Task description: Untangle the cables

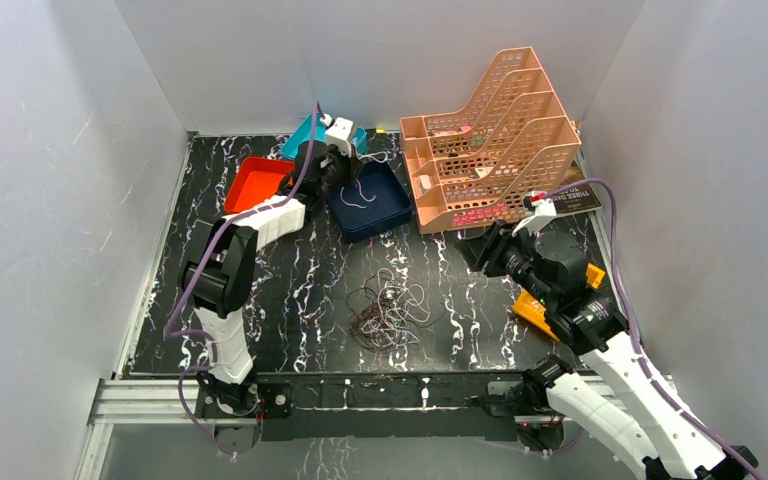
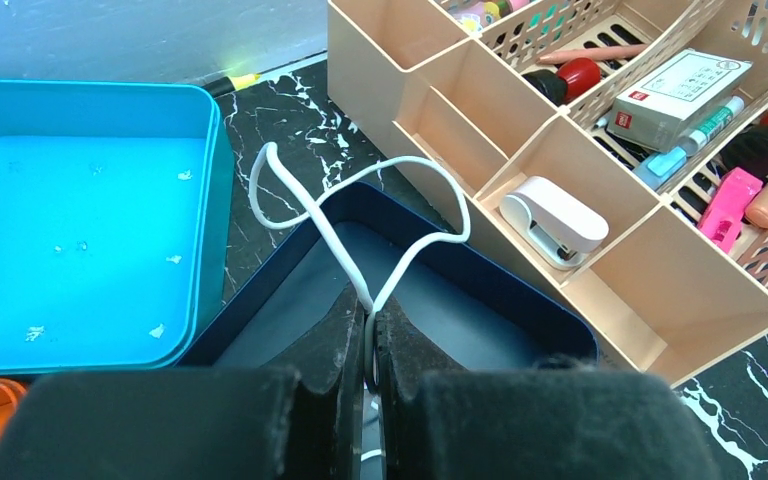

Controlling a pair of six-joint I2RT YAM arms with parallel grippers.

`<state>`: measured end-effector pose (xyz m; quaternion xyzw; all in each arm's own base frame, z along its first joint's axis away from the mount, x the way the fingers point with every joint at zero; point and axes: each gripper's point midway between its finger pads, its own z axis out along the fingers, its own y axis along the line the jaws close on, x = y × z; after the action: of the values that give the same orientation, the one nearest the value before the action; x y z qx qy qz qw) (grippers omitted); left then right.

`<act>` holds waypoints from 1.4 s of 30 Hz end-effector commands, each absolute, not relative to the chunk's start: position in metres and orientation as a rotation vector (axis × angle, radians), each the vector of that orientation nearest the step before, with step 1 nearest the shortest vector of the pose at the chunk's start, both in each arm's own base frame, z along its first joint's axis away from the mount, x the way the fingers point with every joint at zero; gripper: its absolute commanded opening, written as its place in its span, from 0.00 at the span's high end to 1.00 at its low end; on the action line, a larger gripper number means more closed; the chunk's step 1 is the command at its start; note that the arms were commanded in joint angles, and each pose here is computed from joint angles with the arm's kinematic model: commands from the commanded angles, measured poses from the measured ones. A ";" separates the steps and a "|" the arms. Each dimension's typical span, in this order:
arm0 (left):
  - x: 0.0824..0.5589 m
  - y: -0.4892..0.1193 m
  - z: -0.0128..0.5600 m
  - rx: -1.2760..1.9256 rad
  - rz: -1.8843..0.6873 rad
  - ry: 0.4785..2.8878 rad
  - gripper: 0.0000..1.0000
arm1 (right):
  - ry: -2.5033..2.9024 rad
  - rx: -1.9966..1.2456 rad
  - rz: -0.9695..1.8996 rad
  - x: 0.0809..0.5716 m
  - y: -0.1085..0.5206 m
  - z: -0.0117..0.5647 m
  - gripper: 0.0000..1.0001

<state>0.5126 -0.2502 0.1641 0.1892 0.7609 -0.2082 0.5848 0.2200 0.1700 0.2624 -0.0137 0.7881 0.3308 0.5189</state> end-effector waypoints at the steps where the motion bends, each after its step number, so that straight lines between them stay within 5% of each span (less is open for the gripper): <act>1: 0.515 -0.253 0.185 0.442 -0.508 1.709 1.00 | 1.855 -0.029 0.789 0.222 0.168 0.270 0.48; 31: 0.484 -0.262 0.111 0.556 -0.608 2.053 0.99 | 1.884 -0.018 0.843 0.220 0.177 0.256 0.48; 42: 0.489 -0.259 0.109 0.532 -0.582 2.100 0.60 | 1.889 -0.012 0.831 0.220 0.175 0.255 0.48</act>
<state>0.4863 -0.2604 0.0856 0.2161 0.8494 -0.2326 0.4216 0.2175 0.1748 0.2439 -0.0096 0.7998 0.3383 0.4957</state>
